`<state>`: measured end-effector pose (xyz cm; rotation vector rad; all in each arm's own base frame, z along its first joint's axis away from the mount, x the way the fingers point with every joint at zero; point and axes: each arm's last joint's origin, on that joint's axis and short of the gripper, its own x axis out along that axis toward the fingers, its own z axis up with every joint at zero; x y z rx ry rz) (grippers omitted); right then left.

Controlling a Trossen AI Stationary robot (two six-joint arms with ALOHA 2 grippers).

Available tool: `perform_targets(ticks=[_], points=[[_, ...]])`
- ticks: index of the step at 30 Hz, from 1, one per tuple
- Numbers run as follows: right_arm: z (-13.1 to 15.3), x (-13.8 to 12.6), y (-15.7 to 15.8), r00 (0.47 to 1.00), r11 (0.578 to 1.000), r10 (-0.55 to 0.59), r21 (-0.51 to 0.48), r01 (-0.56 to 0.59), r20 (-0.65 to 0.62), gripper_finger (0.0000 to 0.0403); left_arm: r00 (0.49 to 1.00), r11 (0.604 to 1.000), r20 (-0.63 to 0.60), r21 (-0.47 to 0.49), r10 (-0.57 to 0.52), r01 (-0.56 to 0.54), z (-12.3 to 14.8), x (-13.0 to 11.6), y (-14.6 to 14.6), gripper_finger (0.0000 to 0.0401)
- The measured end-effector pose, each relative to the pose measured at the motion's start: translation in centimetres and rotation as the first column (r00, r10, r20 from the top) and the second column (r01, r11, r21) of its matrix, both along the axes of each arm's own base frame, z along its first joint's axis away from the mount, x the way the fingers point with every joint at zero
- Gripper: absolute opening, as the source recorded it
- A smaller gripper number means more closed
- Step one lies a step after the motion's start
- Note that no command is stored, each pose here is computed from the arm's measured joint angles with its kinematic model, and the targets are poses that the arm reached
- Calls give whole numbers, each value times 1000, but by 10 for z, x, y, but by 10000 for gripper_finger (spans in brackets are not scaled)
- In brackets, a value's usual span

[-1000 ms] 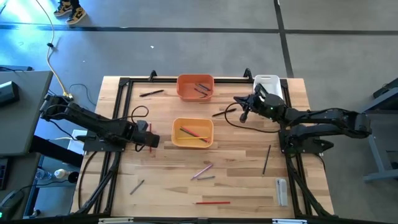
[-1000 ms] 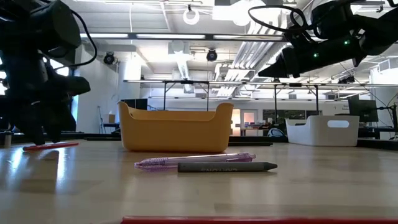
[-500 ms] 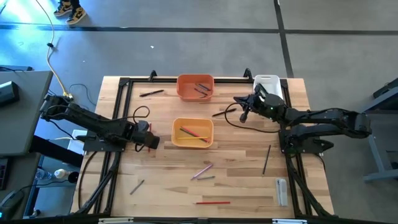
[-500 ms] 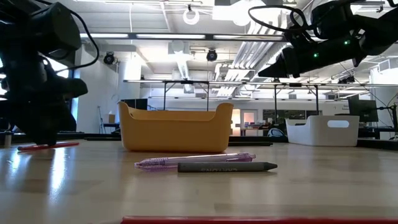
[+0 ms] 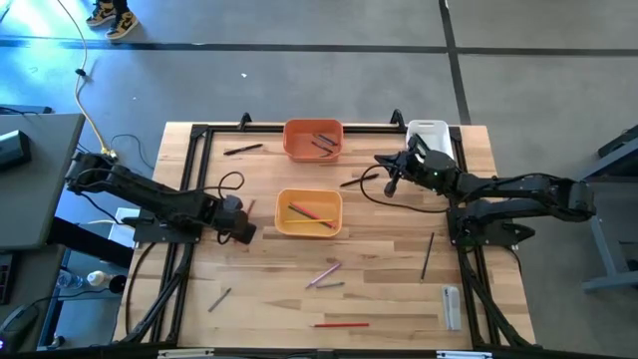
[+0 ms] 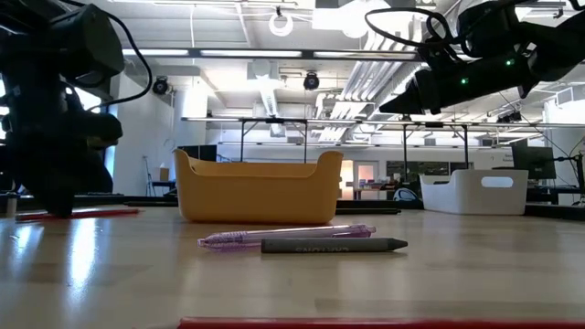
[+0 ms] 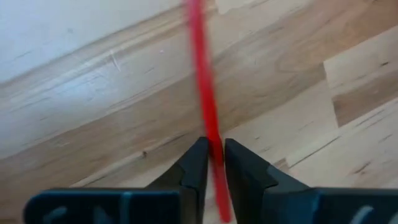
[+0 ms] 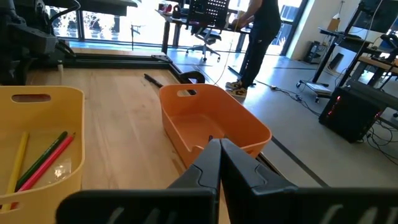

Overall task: Sort crayons/erasers/pens/pencils in bins
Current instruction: Put the top red pencil into the yellow bin

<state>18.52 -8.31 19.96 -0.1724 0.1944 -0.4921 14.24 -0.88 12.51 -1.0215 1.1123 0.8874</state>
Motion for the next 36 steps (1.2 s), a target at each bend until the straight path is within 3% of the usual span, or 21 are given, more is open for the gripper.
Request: perform_targets(ticks=[12,22,36], points=[[0,0,0,1000,1000,0,0,0,0,0,986,989,-82,18,-144,145,10,6,-1,12],[0,0,0,1000,1000,0,1,0,-2,0,987,985,-60,81,-149,154,26,15,0,6],[0,0,0,1000,1000,0,2,0,-4,0,969,940,-94,236,-230,246,82,31,3,5]])
